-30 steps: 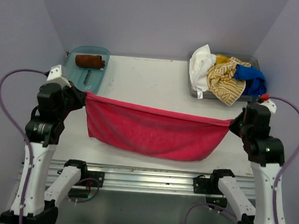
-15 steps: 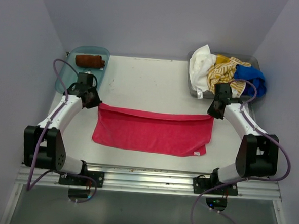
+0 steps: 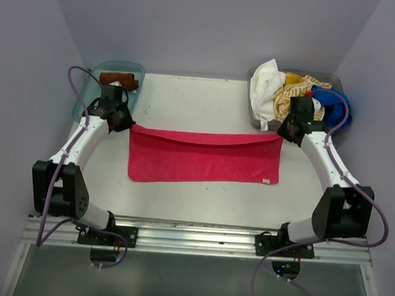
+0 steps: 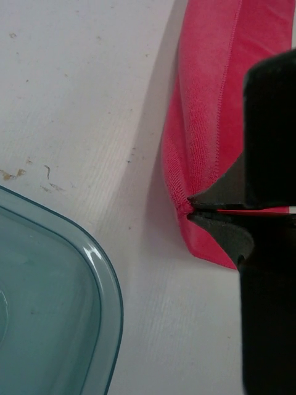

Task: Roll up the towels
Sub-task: Flatten the towel

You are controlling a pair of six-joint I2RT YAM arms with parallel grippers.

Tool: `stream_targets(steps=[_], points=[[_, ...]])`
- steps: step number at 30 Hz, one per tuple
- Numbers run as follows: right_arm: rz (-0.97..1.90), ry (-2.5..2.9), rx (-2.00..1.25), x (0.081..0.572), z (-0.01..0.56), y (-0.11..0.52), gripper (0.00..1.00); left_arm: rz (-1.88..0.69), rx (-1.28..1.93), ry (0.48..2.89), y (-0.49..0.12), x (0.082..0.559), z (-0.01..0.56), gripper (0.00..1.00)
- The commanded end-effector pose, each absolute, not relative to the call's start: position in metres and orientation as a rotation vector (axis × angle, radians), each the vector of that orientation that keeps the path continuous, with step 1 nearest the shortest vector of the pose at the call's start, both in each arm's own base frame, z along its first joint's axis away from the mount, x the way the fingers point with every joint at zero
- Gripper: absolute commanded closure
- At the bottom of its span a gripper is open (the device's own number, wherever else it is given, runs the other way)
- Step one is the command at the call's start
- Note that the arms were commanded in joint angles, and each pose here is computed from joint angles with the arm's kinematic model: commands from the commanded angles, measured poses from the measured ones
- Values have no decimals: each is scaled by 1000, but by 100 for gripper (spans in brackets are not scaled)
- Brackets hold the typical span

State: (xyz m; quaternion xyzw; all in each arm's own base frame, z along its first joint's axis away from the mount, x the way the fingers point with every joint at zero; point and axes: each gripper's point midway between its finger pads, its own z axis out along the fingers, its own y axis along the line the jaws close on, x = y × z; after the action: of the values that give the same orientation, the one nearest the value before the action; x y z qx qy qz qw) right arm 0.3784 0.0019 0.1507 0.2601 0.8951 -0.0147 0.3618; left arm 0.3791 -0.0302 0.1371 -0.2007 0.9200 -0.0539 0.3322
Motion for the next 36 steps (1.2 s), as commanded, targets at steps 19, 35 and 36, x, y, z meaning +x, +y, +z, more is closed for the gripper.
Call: stream_targets(steps=[19, 35, 36], points=[[57, 1807, 566, 198, 390, -23, 100, -289, -336, 1765, -22, 241, 416, 100], [95, 1955, 638, 202, 308, -13, 100, -196, -444, 1908, -8, 240, 353, 100], [101, 1978, 648, 211, 295, -10, 100, -174, -456, 1987, -9, 253, 320, 100]])
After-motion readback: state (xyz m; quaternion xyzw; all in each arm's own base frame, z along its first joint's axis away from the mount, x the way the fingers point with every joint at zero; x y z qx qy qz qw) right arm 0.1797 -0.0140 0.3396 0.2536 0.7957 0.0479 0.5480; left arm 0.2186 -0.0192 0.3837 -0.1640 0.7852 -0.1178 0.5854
